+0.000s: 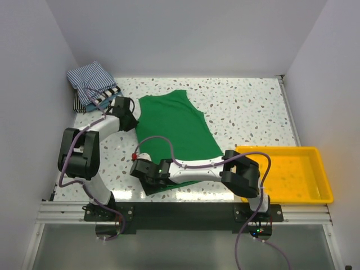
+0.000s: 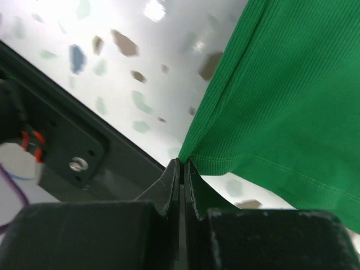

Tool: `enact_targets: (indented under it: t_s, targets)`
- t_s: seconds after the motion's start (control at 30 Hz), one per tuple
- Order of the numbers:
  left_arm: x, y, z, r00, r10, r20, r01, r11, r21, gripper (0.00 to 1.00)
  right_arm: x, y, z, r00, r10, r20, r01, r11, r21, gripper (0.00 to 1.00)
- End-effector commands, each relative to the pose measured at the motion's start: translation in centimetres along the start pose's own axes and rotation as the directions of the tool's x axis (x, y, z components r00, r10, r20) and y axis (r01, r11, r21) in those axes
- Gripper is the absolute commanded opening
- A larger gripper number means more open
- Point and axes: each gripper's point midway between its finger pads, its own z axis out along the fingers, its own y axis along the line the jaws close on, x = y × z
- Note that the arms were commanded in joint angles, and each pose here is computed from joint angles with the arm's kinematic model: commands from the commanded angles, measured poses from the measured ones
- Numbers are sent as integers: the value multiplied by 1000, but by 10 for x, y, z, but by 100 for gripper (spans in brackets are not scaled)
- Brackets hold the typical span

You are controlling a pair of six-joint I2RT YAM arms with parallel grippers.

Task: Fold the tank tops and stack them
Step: Fold the tank top

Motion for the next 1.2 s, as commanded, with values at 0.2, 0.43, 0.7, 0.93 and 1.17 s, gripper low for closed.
enact_targets:
  t_s: [0.2,0.43,0.7,0.93,1.17]
  targets:
    - [-81,7,-24,989,-27,144,33,999,-35,0,-45,60,-39,997,13,76,3,980,-198,0]
    - [-81,-14,-21,990,-19,136,19,1000,2,0,-58,26,-53,992,74,106,-54,982,-184,0]
    - [-64,-59,-13,993,25,115,-30,999,40,0,-47,-15,-58,985,130,116,-114,984,-140,0]
    - [-43,-93,-5,993,75,92,-80,995,59,0,-35,-46,-62,974,177,143,-165,982,-92,0]
    - [-25,-111,3,990,115,77,-119,991,57,0,-17,-68,-56,969,200,141,-196,980,-45,0]
